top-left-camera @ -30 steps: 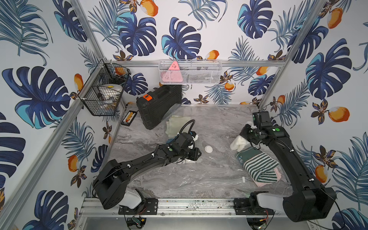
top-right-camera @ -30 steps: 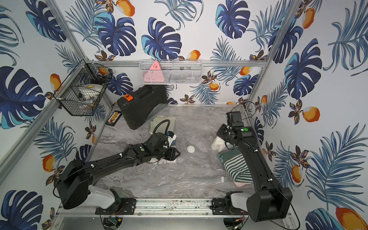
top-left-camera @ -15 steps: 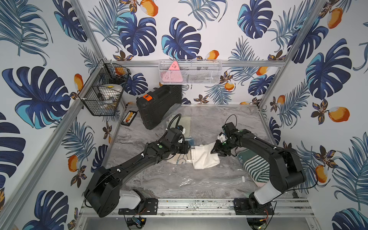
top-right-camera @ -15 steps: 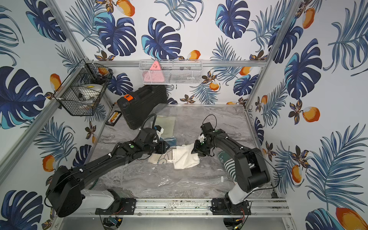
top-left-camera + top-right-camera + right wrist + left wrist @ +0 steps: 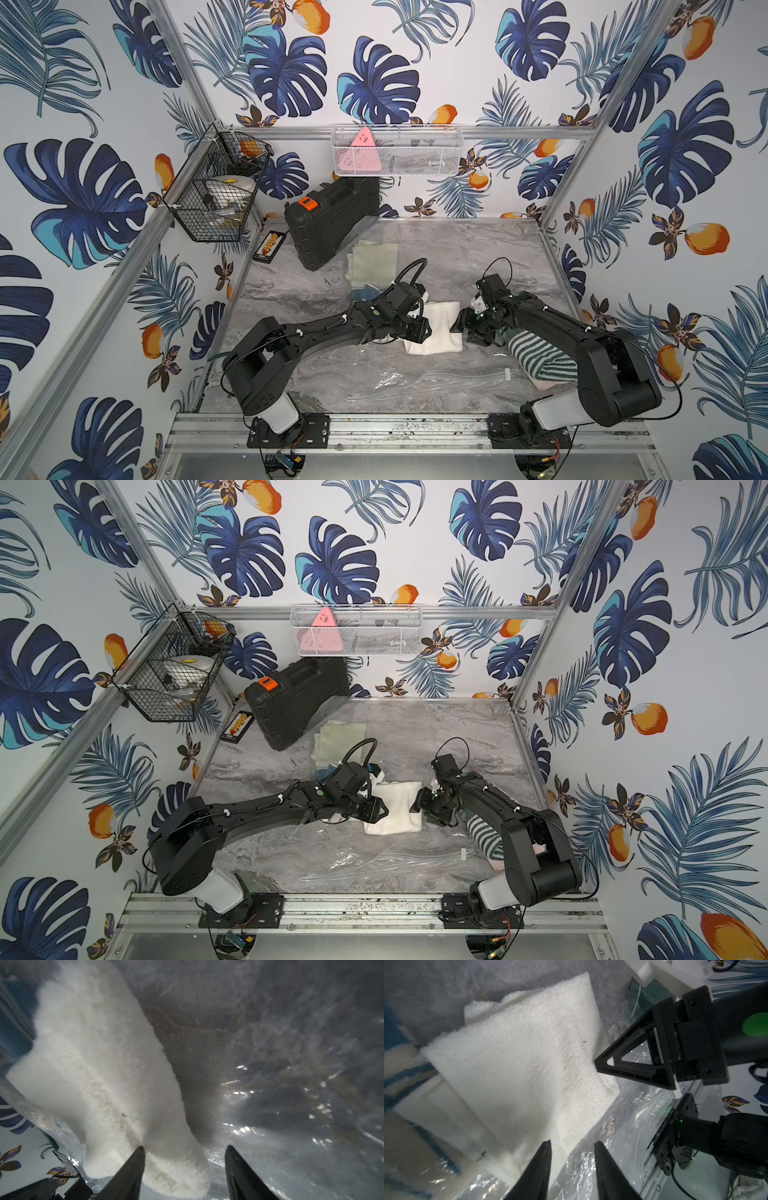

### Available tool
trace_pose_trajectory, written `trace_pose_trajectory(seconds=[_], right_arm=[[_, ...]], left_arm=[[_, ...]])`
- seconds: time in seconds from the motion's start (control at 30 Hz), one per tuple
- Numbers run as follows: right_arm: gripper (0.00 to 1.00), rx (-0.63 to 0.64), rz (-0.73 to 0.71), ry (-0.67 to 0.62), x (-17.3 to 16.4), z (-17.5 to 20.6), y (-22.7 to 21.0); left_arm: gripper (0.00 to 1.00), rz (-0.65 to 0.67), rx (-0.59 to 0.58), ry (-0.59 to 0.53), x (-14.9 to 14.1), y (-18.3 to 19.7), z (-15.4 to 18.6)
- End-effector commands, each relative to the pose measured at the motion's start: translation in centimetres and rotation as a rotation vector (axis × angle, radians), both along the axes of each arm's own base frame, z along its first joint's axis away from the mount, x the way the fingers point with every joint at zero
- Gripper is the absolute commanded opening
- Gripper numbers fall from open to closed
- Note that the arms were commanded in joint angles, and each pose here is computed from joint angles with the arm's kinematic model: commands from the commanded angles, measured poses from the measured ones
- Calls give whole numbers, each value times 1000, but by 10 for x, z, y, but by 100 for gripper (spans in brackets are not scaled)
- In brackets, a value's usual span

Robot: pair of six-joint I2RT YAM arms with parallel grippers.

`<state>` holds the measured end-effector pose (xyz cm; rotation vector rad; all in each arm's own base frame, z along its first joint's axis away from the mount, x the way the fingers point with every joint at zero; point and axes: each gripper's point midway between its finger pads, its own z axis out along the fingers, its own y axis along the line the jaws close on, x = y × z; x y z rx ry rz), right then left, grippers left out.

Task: Place the folded towel into the vacuum bag
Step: Pick up the towel from the center of the board.

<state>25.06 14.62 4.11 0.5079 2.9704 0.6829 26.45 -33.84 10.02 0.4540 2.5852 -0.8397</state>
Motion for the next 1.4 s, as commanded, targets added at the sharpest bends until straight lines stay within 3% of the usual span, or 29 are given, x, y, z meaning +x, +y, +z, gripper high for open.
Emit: trace_pose_trajectory(seconds=[0.0,0.13,0.23,0.3,0.4,0.47,0.63,0.87,1.0,1.13,1.37], right_arm=[[62,103,-69,-68,18,1,17],[53,108,-86,-84,18,-11,17],[30,77,-79,-82,17,-15,12],[18,-23,-75,-62,12,-18,-3],[11,-219,-57,-18,2,-16,-34],[10,-319,-30,-18,-1,-10,-48],[11,-407,7,-82,3,11,-50],[12,-565,96,-182,13,40,-29],[13,-526,151,-247,11,52,7],[13,-426,182,-268,5,46,45],[12,-435,200,-187,-9,-2,39]], left_arm=[[36,28,-36,-57,19,-12,5],[34,25,8,-40,25,-16,-21],[34,37,10,-4,24,-19,-41],[34,43,21,17,21,-19,-48],[35,39,54,10,16,-16,-45],[36,36,36,7,16,-18,-35],[36,34,-58,12,23,-39,-22],[31,67,-58,44,35,-49,-67],[29,83,-133,78,32,-54,-76],[29,84,-136,78,31,-50,-74],[28,97,-153,81,22,-26,-39]])
